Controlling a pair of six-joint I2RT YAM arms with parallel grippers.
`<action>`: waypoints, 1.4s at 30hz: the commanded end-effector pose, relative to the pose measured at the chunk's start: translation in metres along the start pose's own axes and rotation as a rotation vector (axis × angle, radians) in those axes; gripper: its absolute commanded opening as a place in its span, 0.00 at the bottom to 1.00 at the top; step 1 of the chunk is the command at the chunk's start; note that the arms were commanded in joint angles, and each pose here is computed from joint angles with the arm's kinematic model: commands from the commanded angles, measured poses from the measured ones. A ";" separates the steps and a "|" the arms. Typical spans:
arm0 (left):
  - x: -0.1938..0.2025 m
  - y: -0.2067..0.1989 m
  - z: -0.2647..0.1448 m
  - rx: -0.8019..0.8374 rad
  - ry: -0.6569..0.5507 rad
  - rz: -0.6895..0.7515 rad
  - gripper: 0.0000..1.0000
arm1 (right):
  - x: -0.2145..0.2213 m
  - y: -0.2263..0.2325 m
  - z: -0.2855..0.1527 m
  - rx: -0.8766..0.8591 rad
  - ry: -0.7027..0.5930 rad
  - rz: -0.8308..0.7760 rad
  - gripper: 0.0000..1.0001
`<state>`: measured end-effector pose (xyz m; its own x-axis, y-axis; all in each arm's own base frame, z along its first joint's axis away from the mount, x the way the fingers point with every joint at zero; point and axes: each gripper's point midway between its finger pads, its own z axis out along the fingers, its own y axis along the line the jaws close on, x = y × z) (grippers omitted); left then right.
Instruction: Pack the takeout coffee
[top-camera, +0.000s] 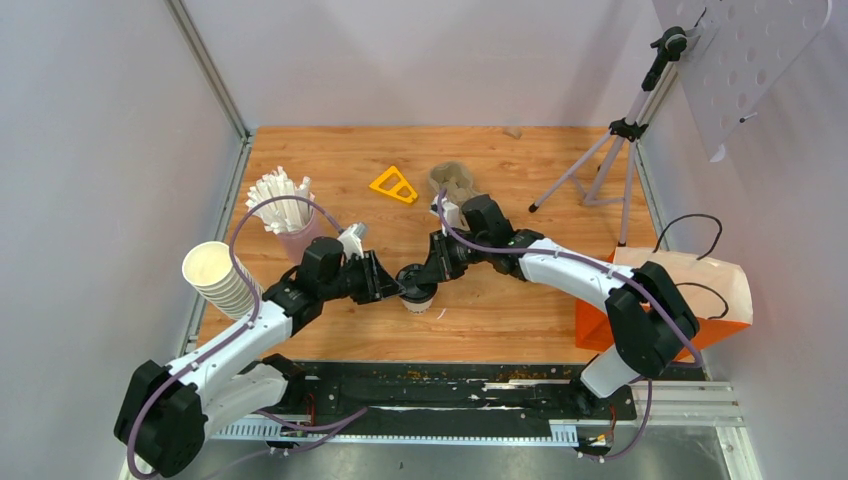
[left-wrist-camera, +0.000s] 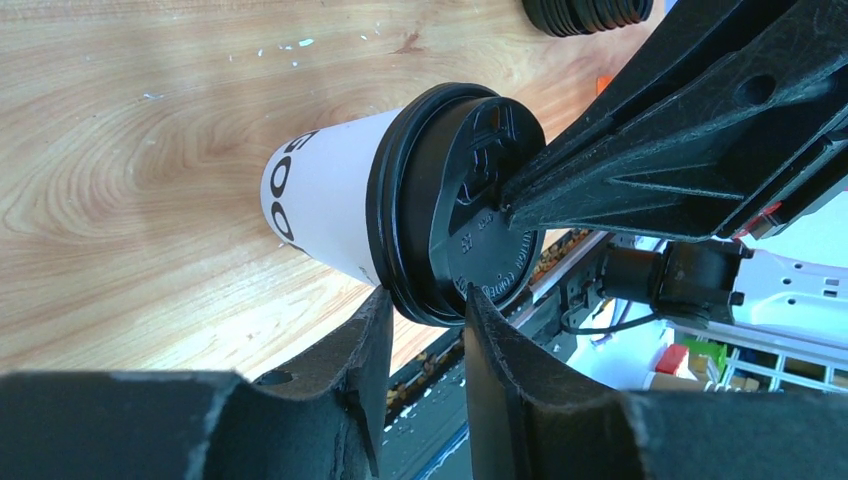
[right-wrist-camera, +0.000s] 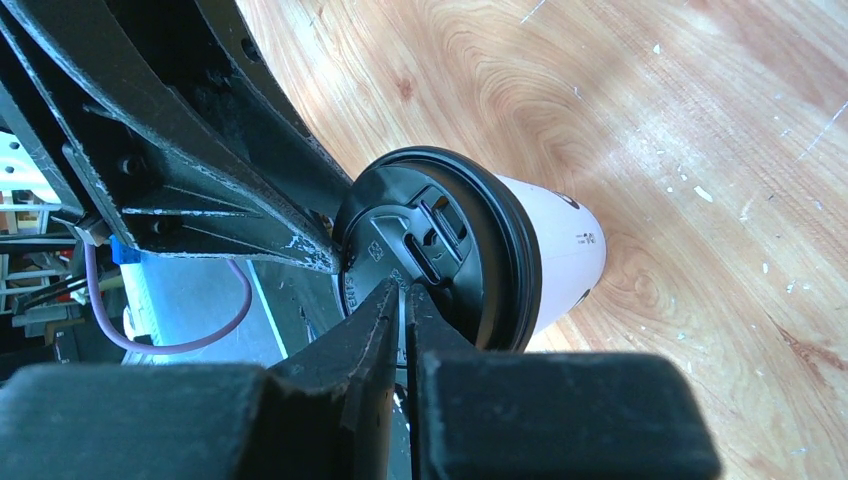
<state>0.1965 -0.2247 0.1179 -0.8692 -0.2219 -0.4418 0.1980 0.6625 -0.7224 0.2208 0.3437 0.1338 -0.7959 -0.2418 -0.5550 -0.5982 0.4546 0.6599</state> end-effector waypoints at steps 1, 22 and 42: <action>0.039 0.065 0.000 -0.234 0.081 -0.075 0.33 | 0.042 -0.038 0.002 0.130 0.101 0.066 0.09; -0.028 -0.011 -0.011 -0.049 -0.063 0.052 0.64 | 0.036 -0.034 -0.002 0.113 0.092 0.033 0.09; -0.031 0.009 0.004 -0.028 -0.073 0.025 0.47 | 0.036 -0.034 -0.001 0.108 0.099 0.028 0.10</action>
<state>0.2229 -0.2126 0.1254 -0.8359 -0.2517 -0.4878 0.1870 0.7050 -0.6841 0.2221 0.3420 0.1345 -0.7799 -0.2385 -0.5787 -0.6178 0.4414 0.6507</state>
